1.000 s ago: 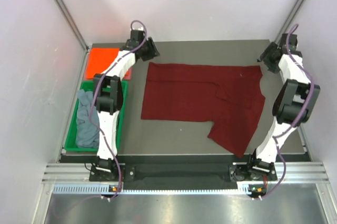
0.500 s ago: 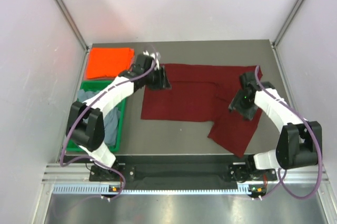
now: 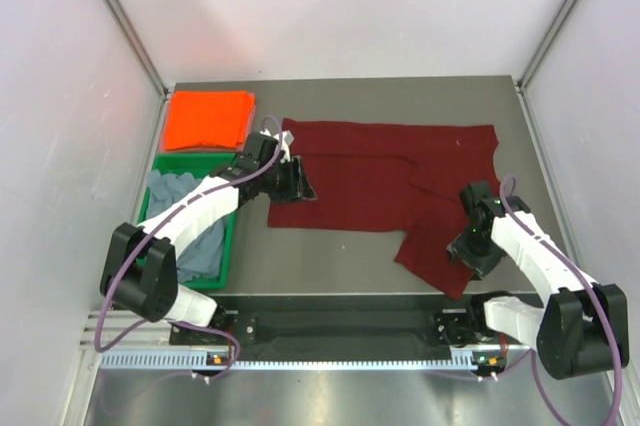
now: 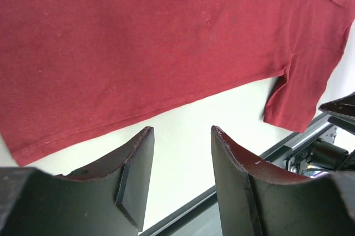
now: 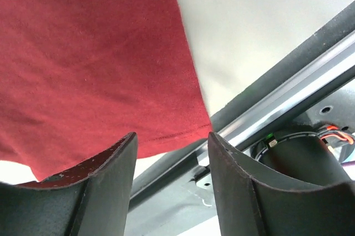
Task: Fold and stack the t-shirts
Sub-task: Fold the tshirt
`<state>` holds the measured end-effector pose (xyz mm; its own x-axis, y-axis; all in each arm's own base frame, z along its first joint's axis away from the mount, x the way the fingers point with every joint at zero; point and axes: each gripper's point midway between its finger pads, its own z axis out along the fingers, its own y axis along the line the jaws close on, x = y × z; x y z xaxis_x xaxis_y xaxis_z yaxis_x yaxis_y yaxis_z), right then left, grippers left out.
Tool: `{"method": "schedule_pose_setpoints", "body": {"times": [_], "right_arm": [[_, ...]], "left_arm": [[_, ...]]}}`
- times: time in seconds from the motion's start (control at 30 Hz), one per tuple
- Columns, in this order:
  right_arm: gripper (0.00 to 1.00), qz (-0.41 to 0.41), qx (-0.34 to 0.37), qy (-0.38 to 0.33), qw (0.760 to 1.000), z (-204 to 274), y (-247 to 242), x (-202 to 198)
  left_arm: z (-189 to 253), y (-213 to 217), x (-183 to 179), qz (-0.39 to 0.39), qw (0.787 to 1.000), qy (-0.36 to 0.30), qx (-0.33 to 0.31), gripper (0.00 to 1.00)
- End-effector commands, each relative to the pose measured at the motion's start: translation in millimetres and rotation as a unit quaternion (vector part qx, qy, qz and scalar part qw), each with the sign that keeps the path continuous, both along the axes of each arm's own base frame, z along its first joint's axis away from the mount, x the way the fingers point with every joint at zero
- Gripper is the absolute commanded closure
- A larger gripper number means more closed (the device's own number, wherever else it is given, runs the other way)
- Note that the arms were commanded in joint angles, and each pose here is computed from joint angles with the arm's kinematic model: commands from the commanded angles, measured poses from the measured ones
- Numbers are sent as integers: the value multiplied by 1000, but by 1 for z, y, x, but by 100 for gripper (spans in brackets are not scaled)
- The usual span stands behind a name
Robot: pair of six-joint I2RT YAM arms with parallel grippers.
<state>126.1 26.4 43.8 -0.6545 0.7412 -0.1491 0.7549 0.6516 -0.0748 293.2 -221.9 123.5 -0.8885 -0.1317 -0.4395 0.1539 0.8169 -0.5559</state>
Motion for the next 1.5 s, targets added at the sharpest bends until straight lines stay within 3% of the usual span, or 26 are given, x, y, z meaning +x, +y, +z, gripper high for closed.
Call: {"method": "schedule_pose_setpoints", "body": {"times": [0.0, 0.13, 0.17, 0.3, 0.4, 0.6, 0.7, 0.9, 1.2, 1.47], "right_arm": [[46, -30, -29, -24, 999, 5, -7, 7], [47, -12, -13, -129, 991, 22, 0, 62], [47, 18, -5, -188, 982, 34, 5, 92], [46, 74, -12, -279, 957, 69, 10, 152], [48, 88, -21, -274, 957, 74, -2, 185], [73, 152, -40, -271, 950, 68, -15, 250], [78, 174, -62, -248, 951, 58, -22, 273], [79, 210, -65, -217, 951, 23, -24, 300], [80, 238, -47, -197, 950, -27, -20, 334], [80, 239, -34, -206, 948, -34, -17, 364]], "left_arm": [[9, -9, 5, -1, 999, -21, -35, 50], [22, -24, 31, 1, 996, -50, -70, 49], [25, -26, 39, 7, 996, -55, -73, 49], [11, -27, 81, 31, 998, -47, -34, 50], [-2, -26, 103, 46, 998, -26, -15, 50], [-44, -16, 122, 83, 996, -2, 33, 51], [-63, -10, 132, 95, 993, 13, 63, 52], [-91, 11, 148, 136, 983, 30, 117, 52], [-115, 19, 160, 165, 975, 54, 135, 52], [-122, 28, 185, 184, 969, 40, 162, 52]]}}
